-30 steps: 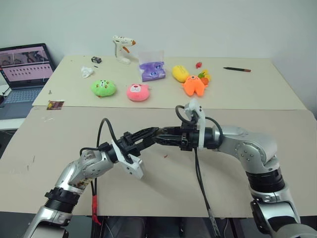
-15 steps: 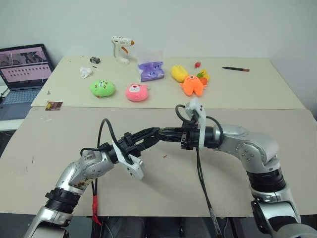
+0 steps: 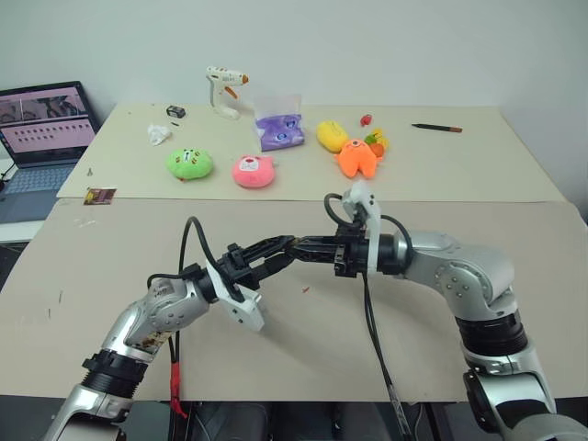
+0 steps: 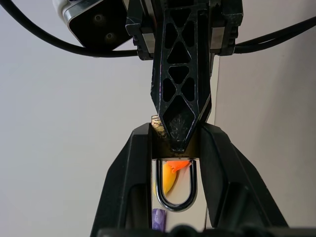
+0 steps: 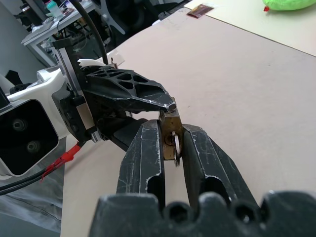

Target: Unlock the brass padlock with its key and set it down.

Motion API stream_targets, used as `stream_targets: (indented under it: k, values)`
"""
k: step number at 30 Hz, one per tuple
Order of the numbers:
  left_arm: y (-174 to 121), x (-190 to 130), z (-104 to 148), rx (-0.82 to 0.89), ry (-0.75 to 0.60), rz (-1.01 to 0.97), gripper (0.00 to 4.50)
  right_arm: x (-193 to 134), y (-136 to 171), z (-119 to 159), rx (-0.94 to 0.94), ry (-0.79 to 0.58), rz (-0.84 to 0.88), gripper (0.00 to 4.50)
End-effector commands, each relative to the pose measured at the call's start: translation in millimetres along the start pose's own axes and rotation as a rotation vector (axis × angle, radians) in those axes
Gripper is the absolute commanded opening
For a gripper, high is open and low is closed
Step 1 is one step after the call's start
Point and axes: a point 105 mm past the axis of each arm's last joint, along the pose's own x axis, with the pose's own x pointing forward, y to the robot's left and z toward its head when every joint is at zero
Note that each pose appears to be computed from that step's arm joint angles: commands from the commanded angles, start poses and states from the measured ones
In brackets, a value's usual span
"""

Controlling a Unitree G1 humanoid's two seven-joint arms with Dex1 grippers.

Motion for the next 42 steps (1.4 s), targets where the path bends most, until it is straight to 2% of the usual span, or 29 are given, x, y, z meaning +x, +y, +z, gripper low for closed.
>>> stream_targets:
  k: [1, 3, 5, 6, 12, 13, 16, 19, 21, 25, 30, 33, 36, 39, 42]
  values:
    - [8, 6, 12, -0.001, 0.008, 0.049, 0.80, 0, 4, 9, -0.016, -0.031, 0.029, 0.15]
    - [7, 5, 12, -0.023, 0.015, 0.046, 0.80, 0, 3, 9, -0.017, -0.031, 0.025, 0.15]
    - [7, 3, 13, -0.040, 0.018, 0.052, 1.81, -1, 2, 10, -0.017, -0.032, 0.023, 0.15]
    - [7, 2, 12, -0.041, 0.021, 0.053, 2.04, 0, 2, 10, -0.018, -0.032, 0.022, 0.15]
    - [4, -3, 5, -0.056, 0.047, 0.031, 4.23, -1, 1, 10, -0.017, -0.034, 0.023, 0.15]
    - [4, -4, 5, -0.063, 0.041, 0.027, 4.40, -1, 1, 10, -0.017, -0.033, 0.022, 0.15]
    - [11, -13, 2, -0.076, 0.050, 0.051, 4.40, -3, 0, 9, -0.016, -0.031, 0.019, 0.15]
    - [15, -27, -12, -0.124, 0.125, 0.066, 4.40, -7, -3, 10, -0.021, -0.029, 0.015, 0.15]
    - [12, -38, -29, -0.238, 0.217, 0.069, 4.40, -11, -4, 10, -0.029, -0.025, 0.013, 0.15]
    - [3, -51, -48, -0.636, 0.324, 0.117, 4.40, -20, -7, 10, -0.039, -0.012, 0.006, 0.15]
    - [5, -58, -51, -0.772, 0.346, 0.173, 4.40, -28, -8, 11, -0.049, -0.007, -0.001, 0.15]
    - [0, -46, -46, -0.870, 0.305, 0.164, 3.66, -30, -3, 17, -0.047, -0.028, 0.023, 0.15]
    - [-2, -33, -35, -0.974, 0.234, 0.132, 2.53, -31, 7, 20, -0.040, -0.040, 0.070, 0.15]
    - [-16, -20, 2, -1.176, 0.082, -0.037, 1.44, -34, 16, 17, -0.032, -0.028, 0.112, 0.15]
    - [-14, -17, 11, -1.285, 0.046, -0.045, 0.30, -38, 21, 14, -0.019, -0.019, 0.138, 0.15]
